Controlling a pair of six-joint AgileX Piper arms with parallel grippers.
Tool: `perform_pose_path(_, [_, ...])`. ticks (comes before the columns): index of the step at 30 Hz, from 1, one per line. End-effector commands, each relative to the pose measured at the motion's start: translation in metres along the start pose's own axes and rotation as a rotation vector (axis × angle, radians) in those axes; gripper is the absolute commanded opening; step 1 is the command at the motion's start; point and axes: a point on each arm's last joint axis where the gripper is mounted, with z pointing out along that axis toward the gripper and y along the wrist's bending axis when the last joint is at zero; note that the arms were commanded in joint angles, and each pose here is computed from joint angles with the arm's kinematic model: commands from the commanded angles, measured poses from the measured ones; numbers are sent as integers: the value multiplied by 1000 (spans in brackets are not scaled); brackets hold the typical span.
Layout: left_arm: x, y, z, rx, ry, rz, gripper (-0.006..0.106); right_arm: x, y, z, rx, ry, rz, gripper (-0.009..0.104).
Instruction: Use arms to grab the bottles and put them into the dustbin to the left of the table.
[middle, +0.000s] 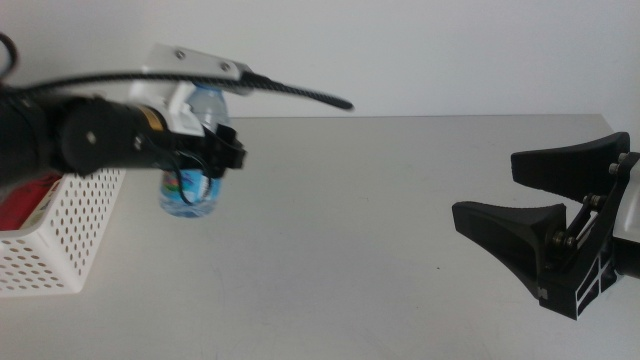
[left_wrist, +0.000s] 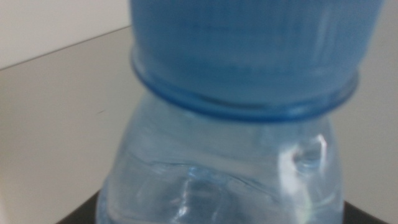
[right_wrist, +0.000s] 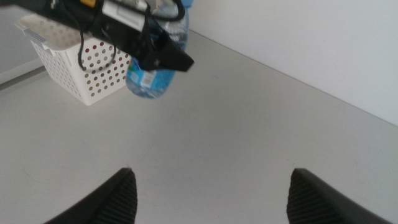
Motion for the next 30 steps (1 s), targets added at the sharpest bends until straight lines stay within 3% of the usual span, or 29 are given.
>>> perform_pose_path(1, [-46,32,-35,-67,-43,7,-2,-15,-2,-6,23,-103,-7,61])
perform_pose_path(8, [-94,110,-94,-187,169,31,-2,-15,-2,-6,23,-103,-7,61])
perform_pose_path(13, [-105,157,-109,-252,210,-51,-2,-15,-2,-6,23,-103,-7,61])
perform_pose_path(20, [-74,202,-78,-220,333,-185,-2,-15,-2,-6,23,-103,-7,61])
perform_pose_path(30, [-37,233,-11,-220,443,-220,0,-15,-2,-6,23,-103,-7,61])
